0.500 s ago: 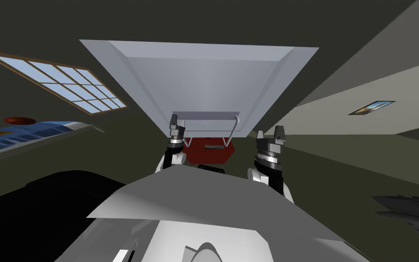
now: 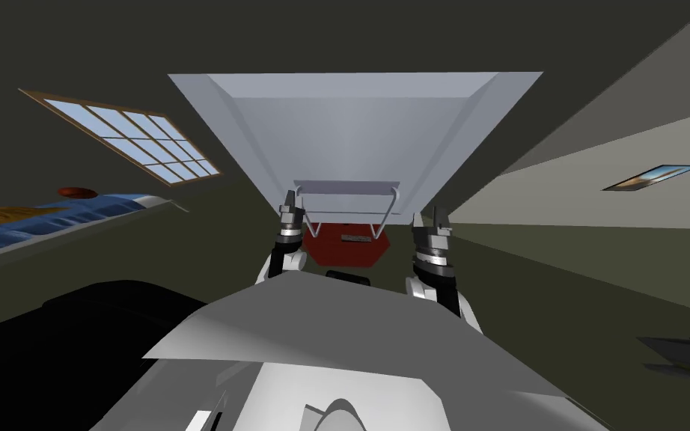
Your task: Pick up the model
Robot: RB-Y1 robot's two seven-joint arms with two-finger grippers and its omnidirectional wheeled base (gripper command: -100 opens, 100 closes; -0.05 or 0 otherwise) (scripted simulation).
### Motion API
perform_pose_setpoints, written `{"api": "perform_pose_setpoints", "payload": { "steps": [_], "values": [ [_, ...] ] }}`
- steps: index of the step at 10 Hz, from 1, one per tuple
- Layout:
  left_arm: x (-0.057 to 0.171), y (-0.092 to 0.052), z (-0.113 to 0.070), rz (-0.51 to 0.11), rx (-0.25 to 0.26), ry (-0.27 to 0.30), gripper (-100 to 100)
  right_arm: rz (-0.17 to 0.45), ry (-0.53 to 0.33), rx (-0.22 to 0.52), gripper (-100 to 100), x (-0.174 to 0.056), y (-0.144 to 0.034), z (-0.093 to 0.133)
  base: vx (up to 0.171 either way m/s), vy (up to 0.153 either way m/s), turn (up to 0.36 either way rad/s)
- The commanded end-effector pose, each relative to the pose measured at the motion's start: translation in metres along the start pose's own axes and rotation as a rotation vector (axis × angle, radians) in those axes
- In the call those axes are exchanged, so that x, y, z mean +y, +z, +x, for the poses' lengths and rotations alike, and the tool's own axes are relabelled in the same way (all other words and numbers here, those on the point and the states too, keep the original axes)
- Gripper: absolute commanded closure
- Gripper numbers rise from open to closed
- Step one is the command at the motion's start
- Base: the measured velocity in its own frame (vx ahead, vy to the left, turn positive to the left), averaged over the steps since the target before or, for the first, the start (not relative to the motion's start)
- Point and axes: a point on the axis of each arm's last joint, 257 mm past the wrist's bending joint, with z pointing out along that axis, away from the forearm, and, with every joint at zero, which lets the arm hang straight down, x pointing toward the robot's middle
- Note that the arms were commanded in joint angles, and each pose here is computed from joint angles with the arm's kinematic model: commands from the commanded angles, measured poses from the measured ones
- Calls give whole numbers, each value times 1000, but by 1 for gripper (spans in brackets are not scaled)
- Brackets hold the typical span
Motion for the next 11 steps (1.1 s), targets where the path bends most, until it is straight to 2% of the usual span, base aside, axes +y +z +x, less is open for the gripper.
{"api": "perform_pose_setpoints", "payload": {
  "steps": [1, 3, 5, 7, 9, 10, 11],
  "values": [
    [0, 0, 0, 0, 0, 0, 0, 4, -6, 47, -100, -4, -3, 15, -107, 51, 152],
    [0, 0, 0, 0, 0, 0, 0, 28, -24, 110, -100, -18, -12, 36, -109, 72, 179],
    [0, 0, 0, 0, 0, 0, 0, 76, -57, 184, -100, -41, -28, 57, -109, 92, 262],
    [0, 0, 0, 0, 0, 0, 0, 149, -111, 272, -100, -73, -54, 75, -116, 111, 239],
    [0, 0, 0, 0, 0, 0, 0, 229, -184, 374, -100, -107, -88, 88, -90, 135, 372],
    [0, 0, 0, 0, 0, 0, 0, 249, -184, 378, -100, -115, -93, 88, -37, 88, 67],
    [0, 0, 0, 0, 0, 0, 0, 295, -227, 436, -100, -134, -115, 91, -32, 87, 157]
  ]
}}
